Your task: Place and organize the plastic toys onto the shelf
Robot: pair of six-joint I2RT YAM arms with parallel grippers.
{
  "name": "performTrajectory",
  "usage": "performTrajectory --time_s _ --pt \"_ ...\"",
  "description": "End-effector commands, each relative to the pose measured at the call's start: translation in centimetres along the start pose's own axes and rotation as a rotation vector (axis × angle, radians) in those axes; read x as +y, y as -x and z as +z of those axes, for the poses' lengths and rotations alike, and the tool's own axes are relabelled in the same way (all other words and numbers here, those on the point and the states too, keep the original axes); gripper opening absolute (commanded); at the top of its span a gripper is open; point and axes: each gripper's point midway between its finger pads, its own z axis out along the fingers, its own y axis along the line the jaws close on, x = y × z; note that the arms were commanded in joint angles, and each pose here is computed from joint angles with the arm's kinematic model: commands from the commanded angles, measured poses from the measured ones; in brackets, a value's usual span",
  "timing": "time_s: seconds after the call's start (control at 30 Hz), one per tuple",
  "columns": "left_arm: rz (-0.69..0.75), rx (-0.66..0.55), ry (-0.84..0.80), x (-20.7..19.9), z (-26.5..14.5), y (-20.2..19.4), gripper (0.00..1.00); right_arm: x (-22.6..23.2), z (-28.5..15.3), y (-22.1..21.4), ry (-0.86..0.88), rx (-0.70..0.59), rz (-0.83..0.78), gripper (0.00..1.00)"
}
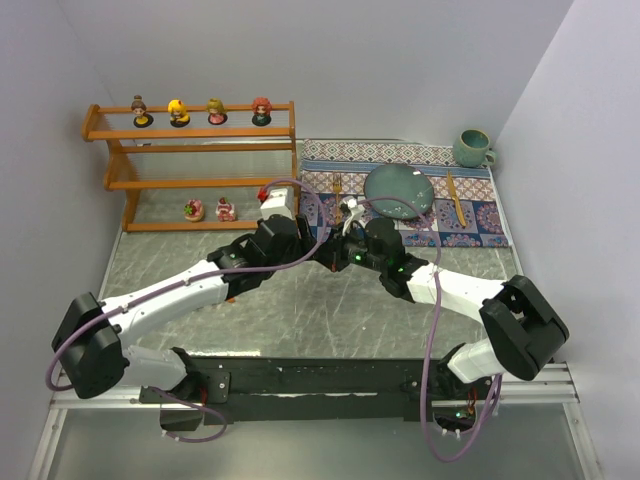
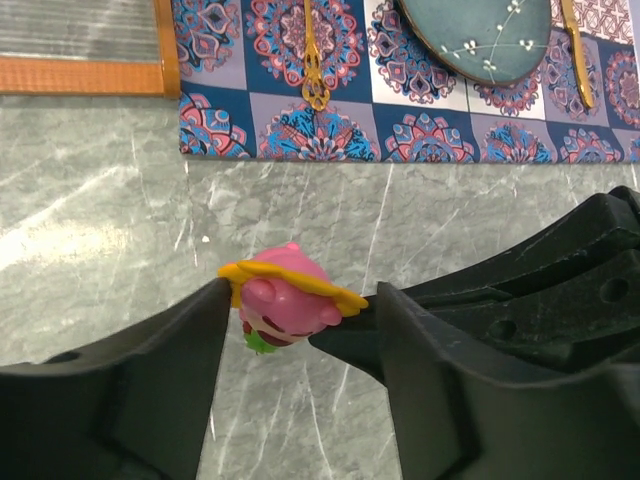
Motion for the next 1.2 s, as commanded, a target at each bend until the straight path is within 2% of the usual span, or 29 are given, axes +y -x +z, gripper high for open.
performTrajectory --time_s 0.0,0.13,0.23,0.3,0.33,0.43,0.6,0.73,0.97,1.17 --pt "-0.014 -0.004 -0.027 -1.4 -0.3 0.9 0.61 2.4 0.1 3.6 0.06 -0.097 -0.054 0.0" --pt "-0.037 0.003 -0.03 -1.4 -0.1 0.5 0.43 2.4 0.2 3.3 0.066 -0.091 -0.053 0.0" --pt "-0.056 0.001 -0.024 -1.2 -0.2 0.4 0.39 2.3 0.2 3.0 0.066 -0.087 -0.055 0.0" --pt "-0.071 -0.006 -0.006 -0.7 -0.2 0.4 0.44 2.5 0.2 2.8 0.076 -0.087 -0.059 0.0" --pt "-0.071 -0.006 -0.005 -0.7 -0.3 0.3 0.58 2.5 0.1 2.9 0.078 -0.089 -0.062 0.0" --pt "-0.069 -0.011 0.011 -0.2 -0.5 0.5 0.75 2.6 0.0 2.8 0.08 -0.089 -0.059 0.0" --pt "-0.088 -0.002 -0.04 0.2 -0.7 0.9 0.77 2.7 0.1 2.8 0.09 -0.088 -0.058 0.0" --pt "-0.065 -0.001 -0.087 -0.1 -0.9 1.3 0.7 2.8 0.0 2.8 0.097 -0.089 -0.06 0.0" --pt "-0.048 0.002 -0.094 0.0 -1.1 1.5 0.66 2.9 0.0 2.3 0.106 -0.076 -0.058 0.0" --pt "-0.03 0.005 -0.101 0.1 -1.2 1.7 0.51 2.9 0.1 1.8 0.111 -0.062 -0.065 0.0"
